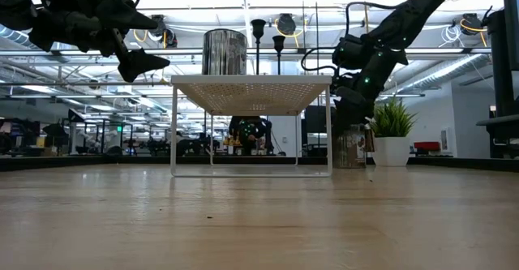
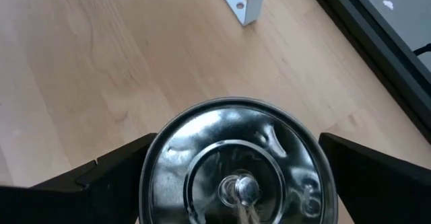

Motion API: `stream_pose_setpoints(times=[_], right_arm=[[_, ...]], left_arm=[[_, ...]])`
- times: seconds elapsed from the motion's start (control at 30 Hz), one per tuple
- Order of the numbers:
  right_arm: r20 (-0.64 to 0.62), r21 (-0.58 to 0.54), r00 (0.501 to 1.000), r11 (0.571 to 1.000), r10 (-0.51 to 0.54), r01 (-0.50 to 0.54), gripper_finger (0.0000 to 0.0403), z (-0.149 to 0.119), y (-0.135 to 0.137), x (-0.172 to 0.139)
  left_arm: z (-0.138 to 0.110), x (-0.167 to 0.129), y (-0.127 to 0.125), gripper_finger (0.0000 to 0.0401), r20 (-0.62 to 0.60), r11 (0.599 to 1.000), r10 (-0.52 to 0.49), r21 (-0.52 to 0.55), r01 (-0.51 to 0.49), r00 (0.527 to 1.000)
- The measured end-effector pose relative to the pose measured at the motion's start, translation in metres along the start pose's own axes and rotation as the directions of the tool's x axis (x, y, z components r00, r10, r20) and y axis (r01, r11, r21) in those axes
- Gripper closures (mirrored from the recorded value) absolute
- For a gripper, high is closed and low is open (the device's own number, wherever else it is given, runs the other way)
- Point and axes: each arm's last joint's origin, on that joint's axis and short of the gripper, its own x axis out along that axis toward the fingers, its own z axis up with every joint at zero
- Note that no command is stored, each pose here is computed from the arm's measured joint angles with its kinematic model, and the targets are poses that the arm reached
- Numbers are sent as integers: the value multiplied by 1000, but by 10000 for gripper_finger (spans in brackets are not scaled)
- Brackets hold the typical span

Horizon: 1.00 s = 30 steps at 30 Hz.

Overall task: Pick & Place candle stick holders
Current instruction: Put the top brown scented candle on the shelf

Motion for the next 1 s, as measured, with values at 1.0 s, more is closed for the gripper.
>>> stream_pose_setpoints(times=[1.0], right_arm=[[-13,118,995,988,-100,101,3,0,-3,0]], left_arm=[[0,0,-1,2,-7,1000,-23,3,23,1000]])
